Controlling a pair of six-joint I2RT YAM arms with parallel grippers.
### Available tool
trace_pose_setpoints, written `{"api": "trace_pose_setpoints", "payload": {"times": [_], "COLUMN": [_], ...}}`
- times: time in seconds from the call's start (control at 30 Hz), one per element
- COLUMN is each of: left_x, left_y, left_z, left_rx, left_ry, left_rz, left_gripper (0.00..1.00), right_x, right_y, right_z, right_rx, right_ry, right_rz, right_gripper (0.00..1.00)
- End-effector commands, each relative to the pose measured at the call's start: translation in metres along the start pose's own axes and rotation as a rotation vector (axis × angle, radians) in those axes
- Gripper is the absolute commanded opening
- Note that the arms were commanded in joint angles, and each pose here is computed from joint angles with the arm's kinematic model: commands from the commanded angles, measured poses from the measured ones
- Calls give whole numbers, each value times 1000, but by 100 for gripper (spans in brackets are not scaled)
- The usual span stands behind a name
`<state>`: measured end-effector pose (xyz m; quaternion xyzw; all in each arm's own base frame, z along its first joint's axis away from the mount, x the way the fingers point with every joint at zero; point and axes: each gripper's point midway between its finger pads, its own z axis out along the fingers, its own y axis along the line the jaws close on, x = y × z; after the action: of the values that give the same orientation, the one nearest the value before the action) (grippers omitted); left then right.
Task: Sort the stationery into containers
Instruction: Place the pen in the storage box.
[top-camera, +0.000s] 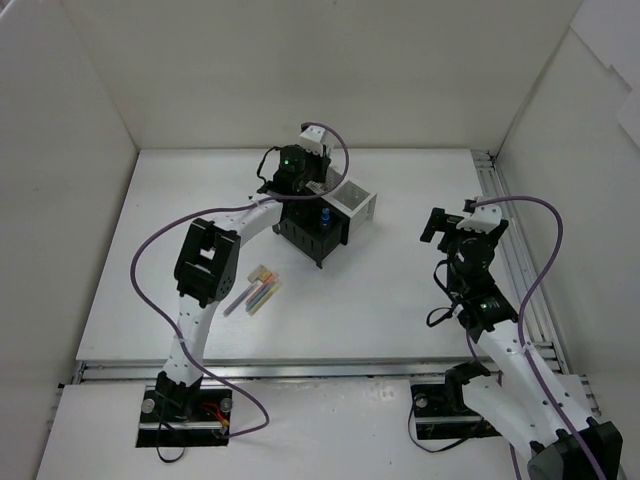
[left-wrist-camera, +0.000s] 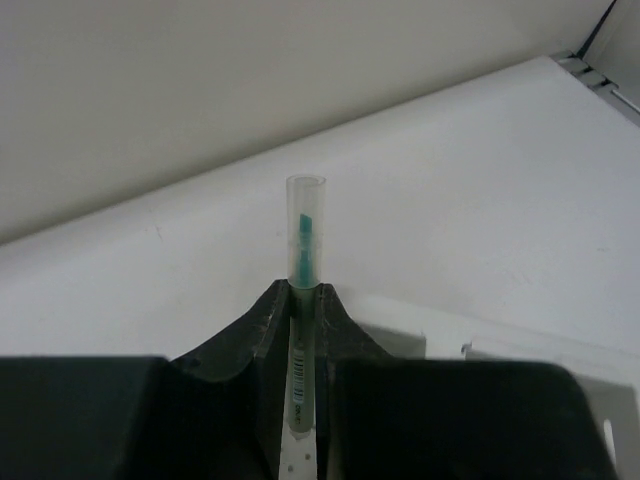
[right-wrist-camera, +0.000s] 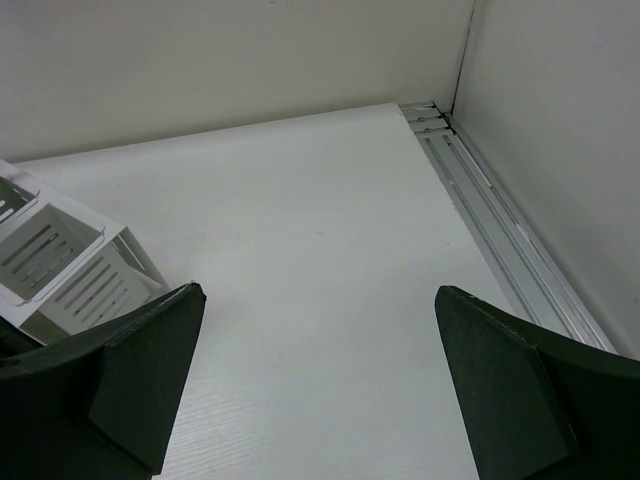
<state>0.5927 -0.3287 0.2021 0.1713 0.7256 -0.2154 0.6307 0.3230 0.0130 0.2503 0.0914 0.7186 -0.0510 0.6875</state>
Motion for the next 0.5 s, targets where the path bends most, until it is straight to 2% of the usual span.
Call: {"api": "trace_pose_setpoints", "payload": {"times": [0.0, 0.03, 0.1, 0.13, 0.2, 0.27, 0.3, 0.33, 0.4, 0.43, 0.47], "left_x": [-87, -78, -84, -86, -95, -106, -111, -109, -126, -140, -135], "left_y": [-17, -17, -23, -25, -28, -32, -36, -37, -44, -42, -43], "left_z": [-26, -28, -35, -37, -44, -54, -59, -63, -80, -93, -99], "left_rx": [62, 65, 91, 99, 110, 123, 140, 147, 170, 170, 173], "left_ry": [-237, -220, -216, -212, -216, -225, -227, -219, -231, -246, -208], "left_rz": [-48, -55, -55, -56, -51, -48, -44, -44, -38, -37, -41], "left_gripper": [4, 9, 16, 24, 29, 39, 44, 54, 61, 73, 77], "right_x": [-35, -35, -35, -35, -37, -37, -39, -41, -40, -41, -41], "right_y": [-1, -2, 1, 2, 3, 5, 6, 6, 10, 11, 10], "right_z": [4, 4, 4, 4, 3, 2, 0, -1, -3, -4, -5], "right_rx": [12, 11, -5, -10, -16, -30, -43, -48, -73, -79, -81], "right_ry": [-89, -89, -89, -90, -93, -90, -96, -99, -97, -98, -96], "right_rz": [43, 45, 49, 53, 59, 65, 68, 70, 78, 80, 84], "right_gripper": [98, 98, 98, 98, 98, 98, 98, 98, 98, 98, 98]}}
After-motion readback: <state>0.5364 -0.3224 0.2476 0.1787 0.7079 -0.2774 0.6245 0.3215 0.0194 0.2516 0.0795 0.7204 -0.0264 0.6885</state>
